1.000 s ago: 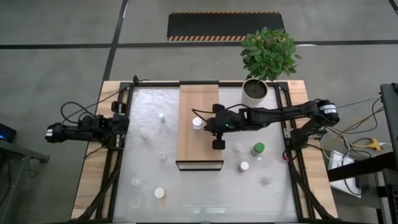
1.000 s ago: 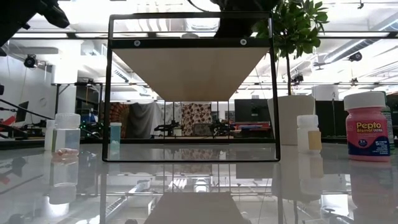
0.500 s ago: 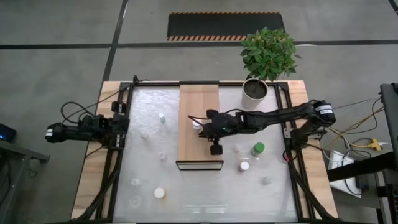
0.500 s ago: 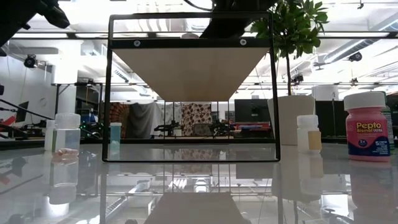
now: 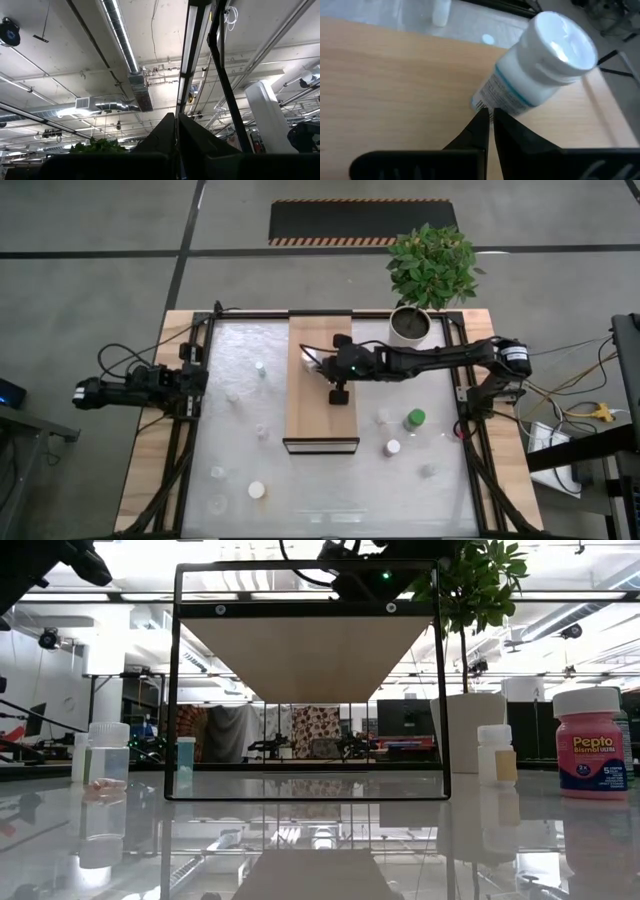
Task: Pick and place medicine bottles onto shelf by color
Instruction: Put the blue pill bottle on the shelf
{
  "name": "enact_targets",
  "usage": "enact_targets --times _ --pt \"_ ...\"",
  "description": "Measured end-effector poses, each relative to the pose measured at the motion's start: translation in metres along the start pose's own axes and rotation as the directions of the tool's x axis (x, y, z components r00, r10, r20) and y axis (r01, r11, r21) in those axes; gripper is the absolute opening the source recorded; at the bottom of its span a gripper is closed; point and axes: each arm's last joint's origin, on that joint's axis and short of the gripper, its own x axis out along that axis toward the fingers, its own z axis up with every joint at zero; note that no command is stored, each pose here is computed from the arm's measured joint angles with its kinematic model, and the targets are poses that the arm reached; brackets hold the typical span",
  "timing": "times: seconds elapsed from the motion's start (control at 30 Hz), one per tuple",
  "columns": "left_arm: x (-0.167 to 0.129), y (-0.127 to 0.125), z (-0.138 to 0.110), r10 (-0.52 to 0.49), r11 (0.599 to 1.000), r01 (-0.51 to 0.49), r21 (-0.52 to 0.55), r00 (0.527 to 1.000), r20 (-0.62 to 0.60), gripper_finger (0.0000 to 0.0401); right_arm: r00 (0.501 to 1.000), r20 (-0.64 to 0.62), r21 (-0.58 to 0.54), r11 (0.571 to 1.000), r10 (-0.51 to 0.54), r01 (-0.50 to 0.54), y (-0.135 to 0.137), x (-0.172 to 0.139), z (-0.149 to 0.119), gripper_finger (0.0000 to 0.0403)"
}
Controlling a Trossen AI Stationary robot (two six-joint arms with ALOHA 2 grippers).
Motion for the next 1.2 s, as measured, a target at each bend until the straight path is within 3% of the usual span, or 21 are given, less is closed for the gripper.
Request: enact_targets --times 0.33,0.63,1.2 --pt "0.0 0.0 0.0 -0.001 1.0 0.001 0.0 1.0 0.001 0.0004 1.0 0.009 -0.039 0.999 -0.014 0.015 -0.007 0.017 0.014 0.0018" --pt "0.0 0.0 0.0 -0.005 1.0 0.005 0.0 1.0 0.001 0.0004 0.998 0.045 -0.044 0.998 -0.035 0.037 -0.017 0.014 0.031 0.0018" --pt "0.0 0.0 0.0 -0.004 1.0 0.004 0.0 1.0 0.0 0.0004 0.996 0.068 -0.043 0.997 -0.064 0.067 -0.026 0.028 0.03 0.0018"
